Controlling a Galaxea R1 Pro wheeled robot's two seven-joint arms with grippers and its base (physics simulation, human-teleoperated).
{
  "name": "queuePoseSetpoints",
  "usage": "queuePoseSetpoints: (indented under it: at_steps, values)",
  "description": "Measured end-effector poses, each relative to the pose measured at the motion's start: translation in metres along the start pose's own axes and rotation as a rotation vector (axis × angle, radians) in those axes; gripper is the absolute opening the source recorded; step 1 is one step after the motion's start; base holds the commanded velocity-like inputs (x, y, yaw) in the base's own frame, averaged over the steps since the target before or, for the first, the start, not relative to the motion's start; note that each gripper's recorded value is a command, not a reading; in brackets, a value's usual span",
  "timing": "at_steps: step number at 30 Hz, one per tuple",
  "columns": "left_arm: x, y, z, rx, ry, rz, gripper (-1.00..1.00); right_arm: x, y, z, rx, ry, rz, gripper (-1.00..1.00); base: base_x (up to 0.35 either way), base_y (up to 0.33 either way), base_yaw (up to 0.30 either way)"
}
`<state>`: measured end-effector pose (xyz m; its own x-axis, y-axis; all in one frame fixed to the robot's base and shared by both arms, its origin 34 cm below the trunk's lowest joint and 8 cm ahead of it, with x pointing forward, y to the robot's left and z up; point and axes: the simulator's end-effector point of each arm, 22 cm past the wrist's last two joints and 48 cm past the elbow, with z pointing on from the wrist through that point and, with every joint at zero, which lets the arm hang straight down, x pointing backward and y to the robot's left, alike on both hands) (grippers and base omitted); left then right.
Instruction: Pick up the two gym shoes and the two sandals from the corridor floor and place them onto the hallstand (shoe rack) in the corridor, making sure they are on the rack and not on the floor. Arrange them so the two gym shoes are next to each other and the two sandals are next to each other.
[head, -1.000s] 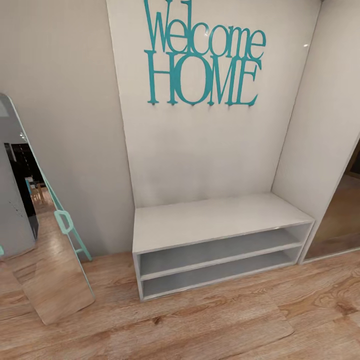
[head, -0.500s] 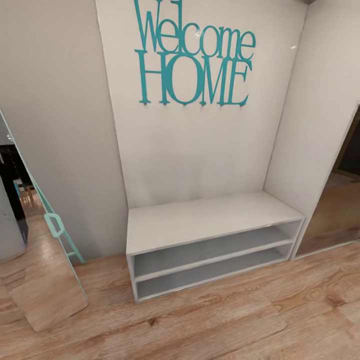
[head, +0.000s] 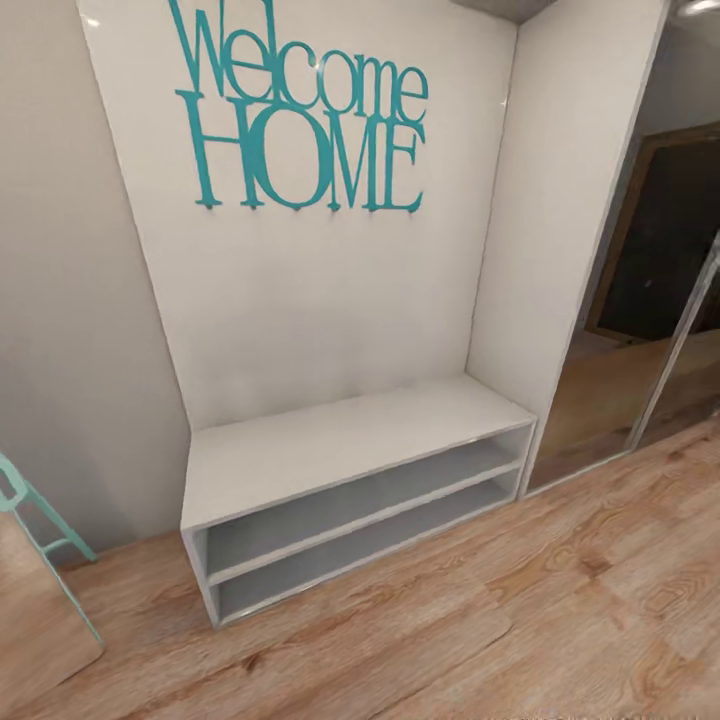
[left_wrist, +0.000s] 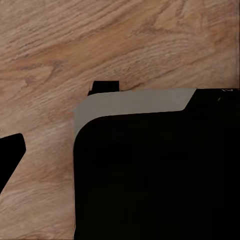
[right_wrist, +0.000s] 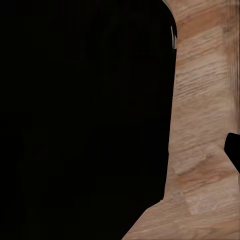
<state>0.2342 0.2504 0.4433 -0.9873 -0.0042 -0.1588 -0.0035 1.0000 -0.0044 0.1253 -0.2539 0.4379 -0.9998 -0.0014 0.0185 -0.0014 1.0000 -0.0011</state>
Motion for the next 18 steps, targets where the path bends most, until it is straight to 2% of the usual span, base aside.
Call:
queuePoseSetpoints:
  at_steps: [11,18]
  values:
    - [0.0000,0.0001,0.0000,0.000,0.000,0.000,1.00,-0.0002,0.0001,0.0000,-0.001,0.000,0.000,1.00,0.121,-0.269,-0.264]
    - [0.0000,0.0003,0.0000,-0.001,0.000,0.000,1.00,-0.0023,0.0001,0.0000,0.000,-0.010,0.000,1.00,0.018,-0.107,-0.062]
